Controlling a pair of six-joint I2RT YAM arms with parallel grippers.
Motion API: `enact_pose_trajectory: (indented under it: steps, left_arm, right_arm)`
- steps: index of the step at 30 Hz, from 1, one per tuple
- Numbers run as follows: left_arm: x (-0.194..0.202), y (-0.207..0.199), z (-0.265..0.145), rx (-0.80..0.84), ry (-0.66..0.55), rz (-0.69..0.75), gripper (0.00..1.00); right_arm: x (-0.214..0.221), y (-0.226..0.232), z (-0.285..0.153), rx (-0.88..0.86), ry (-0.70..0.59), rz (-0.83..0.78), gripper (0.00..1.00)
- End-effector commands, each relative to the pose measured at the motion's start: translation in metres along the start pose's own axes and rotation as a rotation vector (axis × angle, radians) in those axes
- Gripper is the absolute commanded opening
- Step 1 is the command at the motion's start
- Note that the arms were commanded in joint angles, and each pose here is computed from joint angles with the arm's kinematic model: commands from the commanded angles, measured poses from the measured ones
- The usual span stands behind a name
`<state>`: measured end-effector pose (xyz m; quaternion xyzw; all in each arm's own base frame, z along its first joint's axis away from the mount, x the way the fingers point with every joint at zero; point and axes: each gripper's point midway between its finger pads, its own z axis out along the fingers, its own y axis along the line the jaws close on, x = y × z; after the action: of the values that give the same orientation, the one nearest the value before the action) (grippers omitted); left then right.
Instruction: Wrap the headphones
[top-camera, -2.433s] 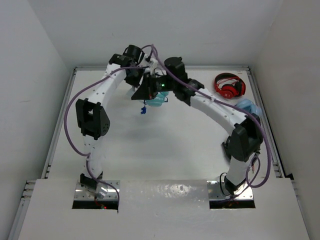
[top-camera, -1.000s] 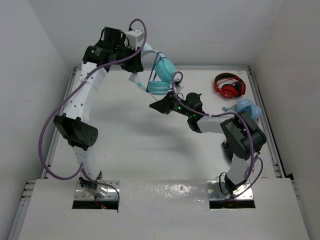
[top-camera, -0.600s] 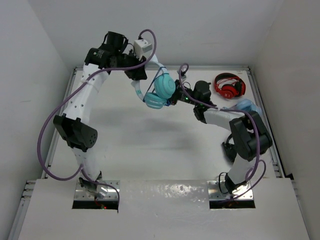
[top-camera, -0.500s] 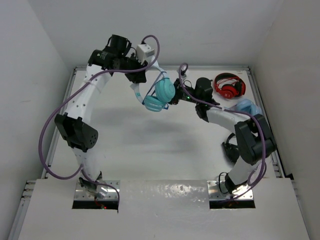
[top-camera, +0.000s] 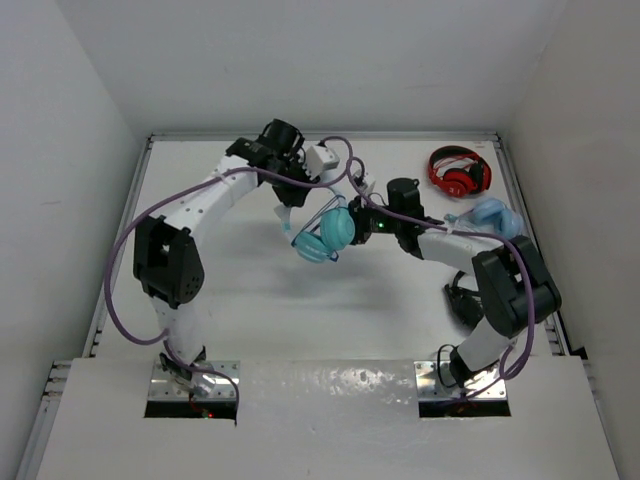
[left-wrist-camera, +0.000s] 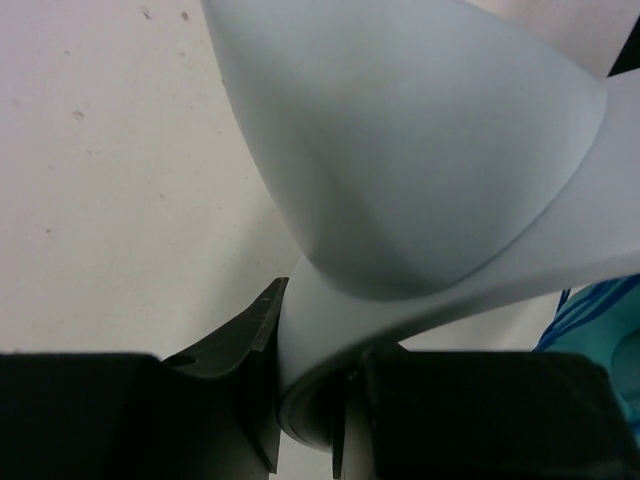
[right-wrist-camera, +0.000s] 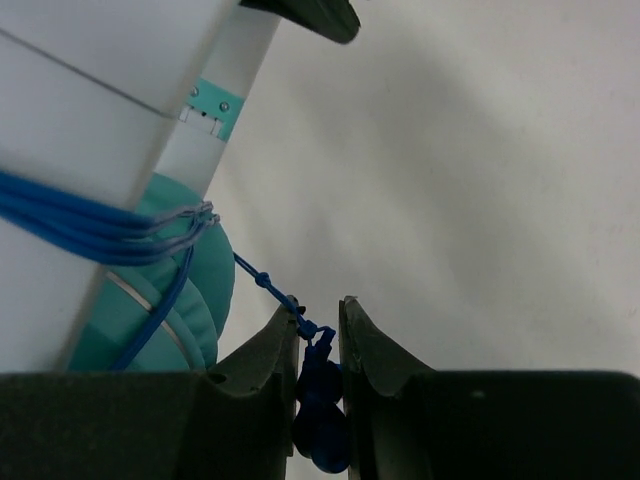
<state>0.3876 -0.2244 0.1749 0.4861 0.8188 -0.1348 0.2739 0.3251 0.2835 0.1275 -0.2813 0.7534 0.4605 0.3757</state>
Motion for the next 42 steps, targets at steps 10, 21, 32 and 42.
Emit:
enact_pose_trajectory:
  steps: [10, 21, 32, 42]
  left_arm:
    - [0.055, 0.008, 0.089, -0.102, 0.192, 0.003, 0.00]
    - [0.069, -0.011, 0.132, -0.115, 0.237, 0.024, 0.00]
    - [0.090, -0.047, 0.155, -0.107, 0.318, 0.111, 0.00]
    - [0.089, -0.029, 0.156, -0.250, 0.345, 0.053, 0.00]
  right_arm:
    - [0.068, -0.079, -0.017, 0.407, 0.086, 0.150, 0.06]
    - [0.102, -0.115, -0.036, 0.674, 0.069, 0.275, 0.20]
    - [0.103, -0.135, -0.080, 0.932, 0.083, 0.232, 0.54]
    - [0.074, -0.122, -0.123, 1.045, 0.022, 0.136, 0.46]
